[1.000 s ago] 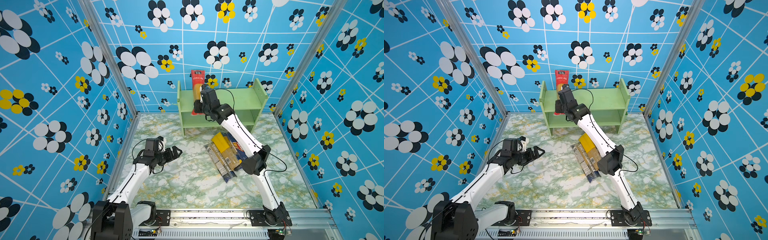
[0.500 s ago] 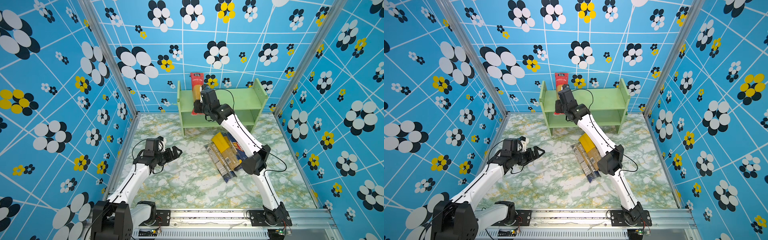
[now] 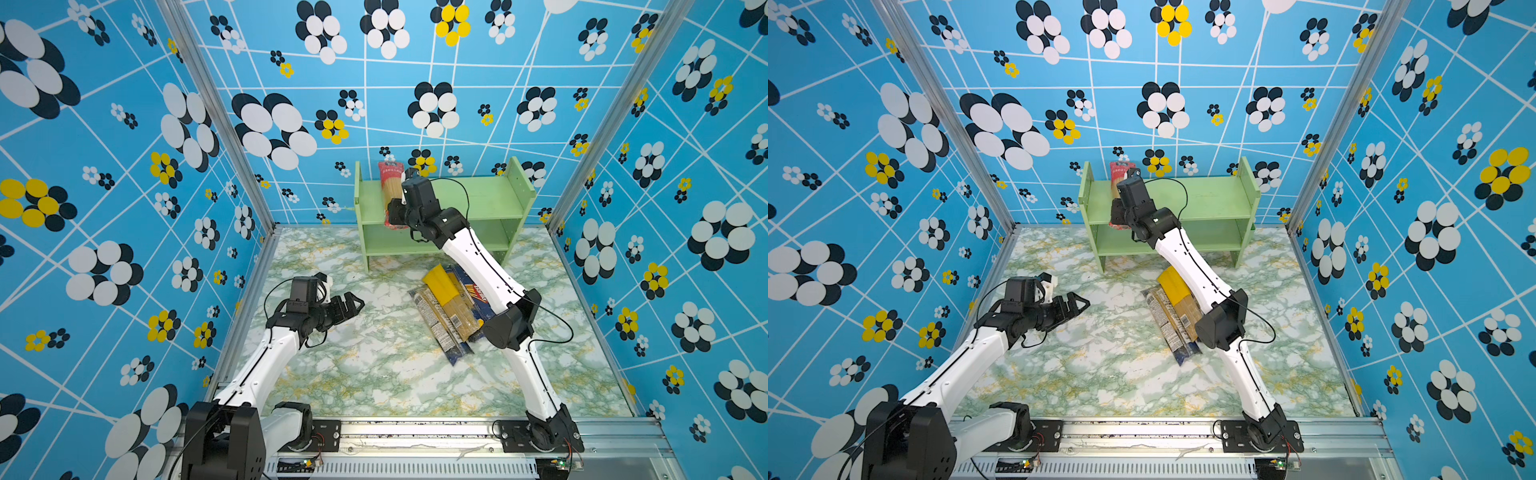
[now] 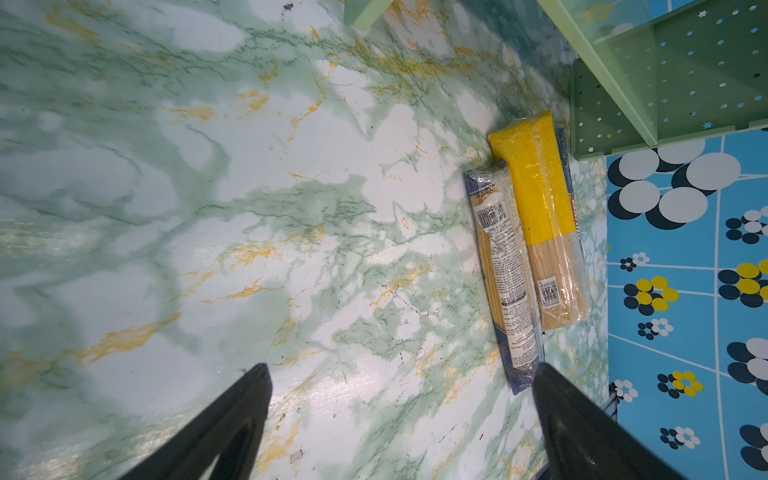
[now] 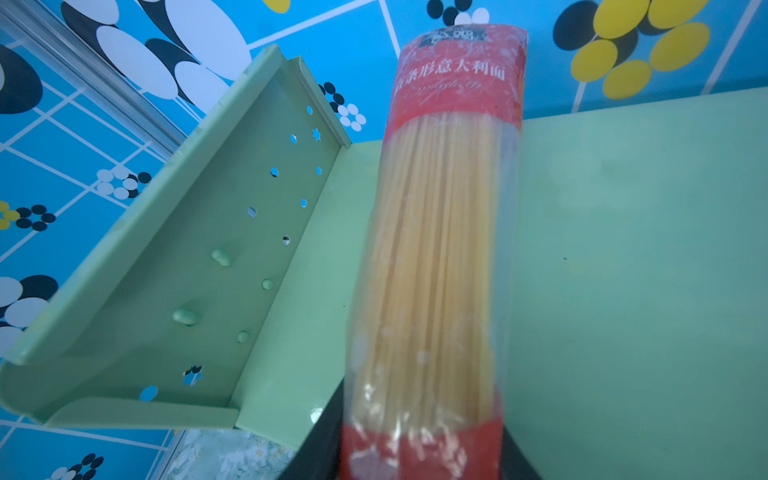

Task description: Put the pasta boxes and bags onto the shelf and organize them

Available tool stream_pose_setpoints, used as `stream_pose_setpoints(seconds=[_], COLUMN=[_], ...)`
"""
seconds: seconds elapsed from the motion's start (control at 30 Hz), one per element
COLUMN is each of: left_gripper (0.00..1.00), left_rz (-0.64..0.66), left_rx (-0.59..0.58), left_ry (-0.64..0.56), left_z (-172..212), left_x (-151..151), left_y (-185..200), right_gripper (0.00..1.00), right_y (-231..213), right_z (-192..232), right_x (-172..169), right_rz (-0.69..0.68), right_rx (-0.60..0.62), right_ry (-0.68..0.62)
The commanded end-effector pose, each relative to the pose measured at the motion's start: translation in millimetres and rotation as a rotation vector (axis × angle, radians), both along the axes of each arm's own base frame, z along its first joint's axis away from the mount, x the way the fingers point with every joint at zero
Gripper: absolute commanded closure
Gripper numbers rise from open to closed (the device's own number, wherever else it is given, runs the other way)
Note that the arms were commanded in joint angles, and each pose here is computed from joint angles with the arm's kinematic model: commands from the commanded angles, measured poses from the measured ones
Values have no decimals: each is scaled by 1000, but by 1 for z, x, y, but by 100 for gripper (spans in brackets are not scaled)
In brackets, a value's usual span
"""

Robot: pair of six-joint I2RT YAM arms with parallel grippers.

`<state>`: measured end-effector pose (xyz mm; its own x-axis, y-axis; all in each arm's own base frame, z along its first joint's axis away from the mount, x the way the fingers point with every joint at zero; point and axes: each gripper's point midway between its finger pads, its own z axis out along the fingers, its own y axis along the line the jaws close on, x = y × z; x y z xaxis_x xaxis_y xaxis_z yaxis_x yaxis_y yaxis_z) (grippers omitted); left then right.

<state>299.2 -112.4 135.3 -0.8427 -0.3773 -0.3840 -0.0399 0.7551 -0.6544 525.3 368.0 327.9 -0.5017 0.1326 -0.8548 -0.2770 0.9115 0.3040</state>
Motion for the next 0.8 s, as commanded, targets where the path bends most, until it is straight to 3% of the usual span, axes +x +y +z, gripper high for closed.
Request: stream_pose_setpoints(seconds=[0.0, 0.77], left_gripper=[1, 1], left_rz=[-5, 7], left_rx=[-7, -11], left_ry=[-17, -9], left_z=[0, -2], left_x=[-1, -2], left_y=[2, 3], right_gripper=[59, 40], right_y=[6, -3], right_z=[10, 37], right_x=[1, -13], right_rz=[10, 39], right_rx=[32, 9], right_ry=[-31, -66])
